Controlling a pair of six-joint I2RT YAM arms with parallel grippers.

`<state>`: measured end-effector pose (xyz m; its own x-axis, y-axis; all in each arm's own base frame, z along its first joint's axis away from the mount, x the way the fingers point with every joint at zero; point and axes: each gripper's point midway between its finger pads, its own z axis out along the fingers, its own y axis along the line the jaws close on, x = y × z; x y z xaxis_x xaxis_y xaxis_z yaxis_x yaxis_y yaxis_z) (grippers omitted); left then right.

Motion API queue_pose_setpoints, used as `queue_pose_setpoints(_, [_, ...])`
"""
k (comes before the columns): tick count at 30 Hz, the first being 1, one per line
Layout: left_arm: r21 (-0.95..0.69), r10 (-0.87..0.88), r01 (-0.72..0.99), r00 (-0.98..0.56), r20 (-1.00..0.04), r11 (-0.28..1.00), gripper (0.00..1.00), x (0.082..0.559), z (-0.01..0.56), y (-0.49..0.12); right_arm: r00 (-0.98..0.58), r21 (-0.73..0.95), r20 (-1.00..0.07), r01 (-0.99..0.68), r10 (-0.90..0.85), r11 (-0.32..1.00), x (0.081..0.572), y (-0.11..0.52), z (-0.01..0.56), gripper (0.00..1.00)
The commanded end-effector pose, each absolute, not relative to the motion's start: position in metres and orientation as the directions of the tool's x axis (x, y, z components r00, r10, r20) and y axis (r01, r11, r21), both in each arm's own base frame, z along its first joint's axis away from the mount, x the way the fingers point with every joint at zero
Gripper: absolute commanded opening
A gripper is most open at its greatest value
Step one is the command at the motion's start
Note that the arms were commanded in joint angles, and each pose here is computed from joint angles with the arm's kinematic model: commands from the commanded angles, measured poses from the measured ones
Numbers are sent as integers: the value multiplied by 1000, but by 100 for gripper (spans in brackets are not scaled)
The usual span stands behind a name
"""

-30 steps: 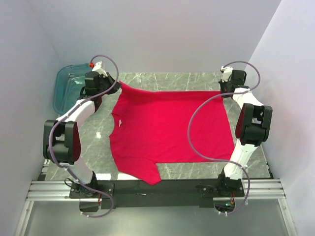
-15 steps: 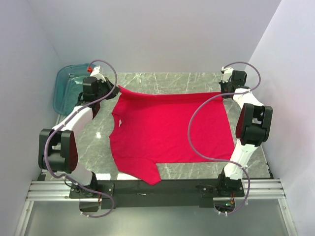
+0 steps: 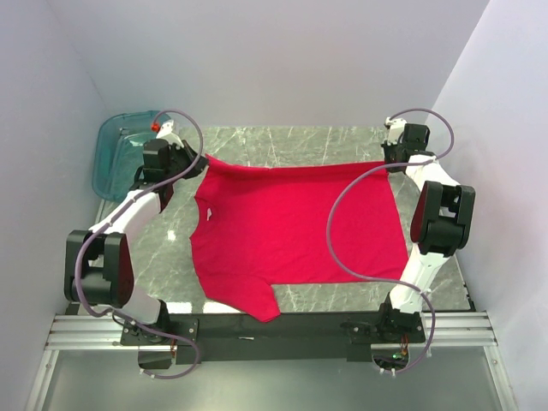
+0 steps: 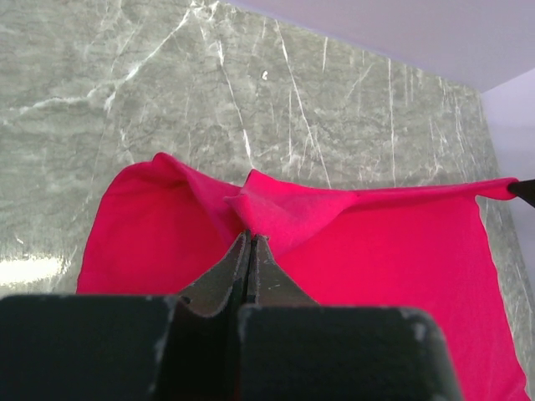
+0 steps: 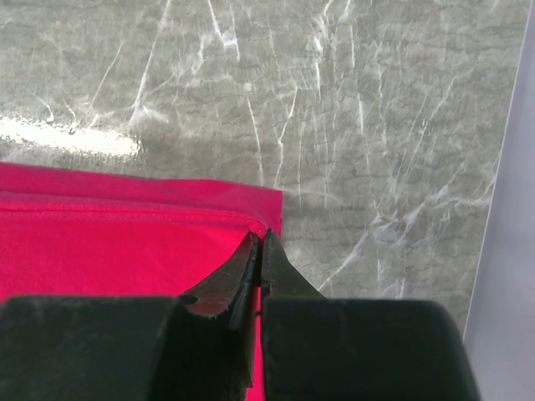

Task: Fold and stack the t-shirts
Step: Fold the tshirt

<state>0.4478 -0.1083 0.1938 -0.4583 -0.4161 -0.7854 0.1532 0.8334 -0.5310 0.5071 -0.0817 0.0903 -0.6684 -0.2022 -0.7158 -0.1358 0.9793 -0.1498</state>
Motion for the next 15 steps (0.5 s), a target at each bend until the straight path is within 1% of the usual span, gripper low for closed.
queue_pose_setpoints(1, [-533, -434, 186, -395, -810, 825, 0, 444, 219, -107, -609, -196, -763, -99, -215, 976, 509, -94, 125, 0])
queue_pose_setpoints(15, [-558, -457, 166, -411, -789, 813, 0, 428, 210, -106, -624, -200, -750, -101, -218, 975, 504, -94, 117, 0])
